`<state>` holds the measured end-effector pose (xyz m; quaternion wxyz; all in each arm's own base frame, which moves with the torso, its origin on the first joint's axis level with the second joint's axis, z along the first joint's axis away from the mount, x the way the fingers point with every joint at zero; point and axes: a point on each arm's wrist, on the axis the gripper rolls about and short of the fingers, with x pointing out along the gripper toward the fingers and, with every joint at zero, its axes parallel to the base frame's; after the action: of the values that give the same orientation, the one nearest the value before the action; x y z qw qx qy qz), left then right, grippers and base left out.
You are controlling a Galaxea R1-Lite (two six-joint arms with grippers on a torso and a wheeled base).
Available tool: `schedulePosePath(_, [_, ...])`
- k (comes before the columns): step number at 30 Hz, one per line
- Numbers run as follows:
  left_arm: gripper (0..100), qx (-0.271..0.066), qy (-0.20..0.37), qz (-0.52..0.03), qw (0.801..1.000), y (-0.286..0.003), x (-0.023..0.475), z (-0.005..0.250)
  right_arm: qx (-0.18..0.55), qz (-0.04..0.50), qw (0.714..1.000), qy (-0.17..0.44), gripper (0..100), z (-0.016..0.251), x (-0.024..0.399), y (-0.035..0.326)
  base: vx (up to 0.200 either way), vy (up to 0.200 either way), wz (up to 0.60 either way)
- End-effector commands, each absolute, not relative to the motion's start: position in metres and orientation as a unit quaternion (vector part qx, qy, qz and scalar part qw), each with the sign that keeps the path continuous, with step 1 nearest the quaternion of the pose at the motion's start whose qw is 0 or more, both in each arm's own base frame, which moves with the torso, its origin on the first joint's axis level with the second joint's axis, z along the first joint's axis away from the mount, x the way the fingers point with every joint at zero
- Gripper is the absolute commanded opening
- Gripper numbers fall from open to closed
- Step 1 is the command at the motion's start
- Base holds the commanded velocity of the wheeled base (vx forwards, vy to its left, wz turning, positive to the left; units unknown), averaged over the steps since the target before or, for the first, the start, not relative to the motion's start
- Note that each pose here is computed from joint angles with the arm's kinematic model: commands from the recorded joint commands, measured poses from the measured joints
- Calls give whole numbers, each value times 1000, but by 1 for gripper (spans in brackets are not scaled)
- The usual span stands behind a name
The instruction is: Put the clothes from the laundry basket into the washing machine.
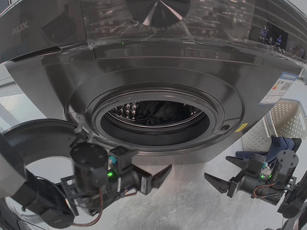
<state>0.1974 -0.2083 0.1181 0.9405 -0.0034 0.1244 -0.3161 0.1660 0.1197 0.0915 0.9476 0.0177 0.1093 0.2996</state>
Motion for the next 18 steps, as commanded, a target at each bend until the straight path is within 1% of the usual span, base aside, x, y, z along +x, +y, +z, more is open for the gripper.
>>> schedulePosePath(1, [100, -19, 93, -364, 926, -173, 139, 139, 23, 283, 955, 88, 100, 108, 147, 103, -200, 0, 0])
schedulePosePath(3, [100, -21, 88, -364, 927, -168, 136, 141, 24, 279, 956, 86, 100, 112, 143, 99, -200, 0, 0])
schedulePosePath(7, [100, -39, 54, -356, 932, -157, 128, 157, 27, 244, 966, 75, 100, 124, 129, 82, -200, 0, 0])
schedulePosePath(8, [100, -39, 54, -356, 932, -157, 128, 157, 27, 244, 966, 75, 100, 124, 129, 82, -200, 0, 0])
schedulePosePath(9, [100, -46, 28, -339, 939, -147, 124, 170, 29, 230, 970, 73, 100, 129, 117, 70, -200, 0, 0])
schedulePosePath(11, [100, -44, 9, -333, 942, -139, 118, 177, 29, 218, 973, 73, 100, 132, 105, 60, -200, 0, 0])
schedulePosePath(12, [100, -44, 9, -333, 942, -139, 118, 177, 29, 218, 973, 73, 100, 132, 105, 60, -200, 0, 0])
schedulePosePath(14, [100, -31, 0, -310, 950, -116, 110, 178, 30, 198, 978, 60, 100, 135, 83, 42, -200, 0, 0])
schedulePosePath(15, [100, -30, -1, -309, 951, -115, 109, 177, 30, 196, 978, 60, 100, 135, 82, 41, -200, 0, 0])
schedulePosePath(16, [100, -28, -5, -291, 956, -99, 103, 174, 30, 179, 982, 58, 100, 134, 70, 31, -200, 0, 0])
schedulePosePath(18, [100, -29, -8, -279, 960, -85, 94, 168, 32, 159, 985, 56, 100, 130, 57, 22, -200, 0, 0])
